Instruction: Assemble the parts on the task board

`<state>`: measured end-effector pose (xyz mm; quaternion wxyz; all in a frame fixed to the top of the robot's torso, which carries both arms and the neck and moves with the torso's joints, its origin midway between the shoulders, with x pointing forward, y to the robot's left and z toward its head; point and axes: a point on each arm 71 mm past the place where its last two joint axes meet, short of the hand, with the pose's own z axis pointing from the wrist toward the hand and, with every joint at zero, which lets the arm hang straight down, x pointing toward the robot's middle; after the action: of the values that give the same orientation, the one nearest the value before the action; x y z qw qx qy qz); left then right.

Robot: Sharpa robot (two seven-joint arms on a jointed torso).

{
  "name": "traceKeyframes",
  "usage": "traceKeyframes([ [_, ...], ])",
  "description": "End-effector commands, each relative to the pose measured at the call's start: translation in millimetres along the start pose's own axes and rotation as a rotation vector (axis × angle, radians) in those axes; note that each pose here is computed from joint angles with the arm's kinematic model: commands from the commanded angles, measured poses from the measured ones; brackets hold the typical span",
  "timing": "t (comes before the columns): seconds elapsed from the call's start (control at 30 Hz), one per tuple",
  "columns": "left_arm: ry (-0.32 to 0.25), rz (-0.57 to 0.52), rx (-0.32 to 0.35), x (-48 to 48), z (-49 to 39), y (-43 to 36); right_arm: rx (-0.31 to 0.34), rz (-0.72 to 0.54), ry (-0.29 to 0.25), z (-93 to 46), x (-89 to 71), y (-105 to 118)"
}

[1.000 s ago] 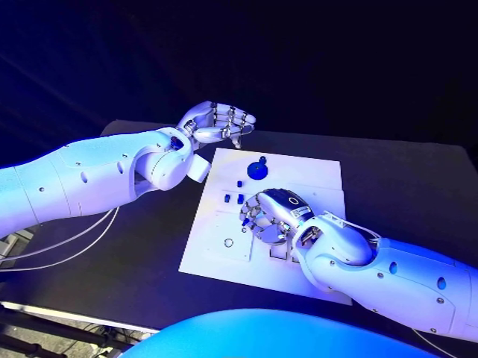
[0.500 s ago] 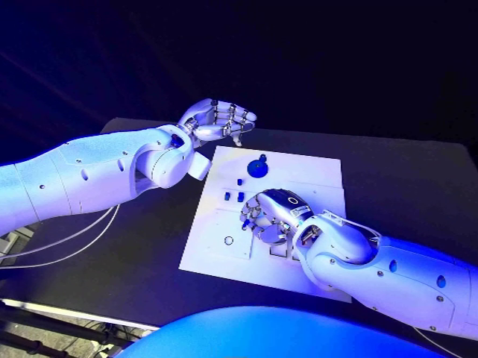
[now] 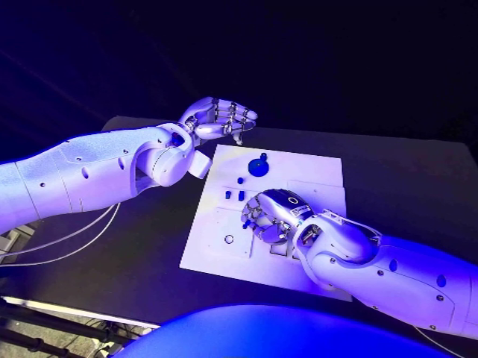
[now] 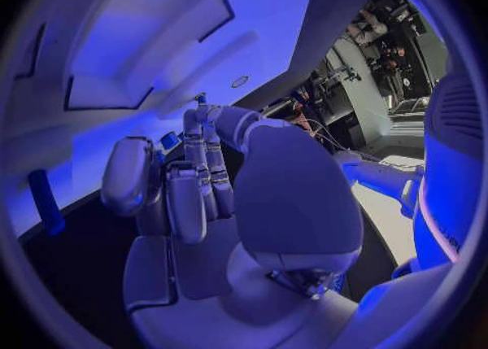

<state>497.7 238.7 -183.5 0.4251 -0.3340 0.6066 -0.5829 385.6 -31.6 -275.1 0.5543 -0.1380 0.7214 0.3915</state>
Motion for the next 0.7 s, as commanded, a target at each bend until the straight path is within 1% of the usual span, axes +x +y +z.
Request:
traceKeyframes([
  [0.03,0.006,-0.006,0.01,1.3,0.6,-1.6,0.001,-0.02,0.022,0.1,2.3,1.3],
  [0.7,0.008,-0.005,0.007,1.0,0.2,-1.5,0.021,-0.064,0.046,2.3,5.6,4.4],
])
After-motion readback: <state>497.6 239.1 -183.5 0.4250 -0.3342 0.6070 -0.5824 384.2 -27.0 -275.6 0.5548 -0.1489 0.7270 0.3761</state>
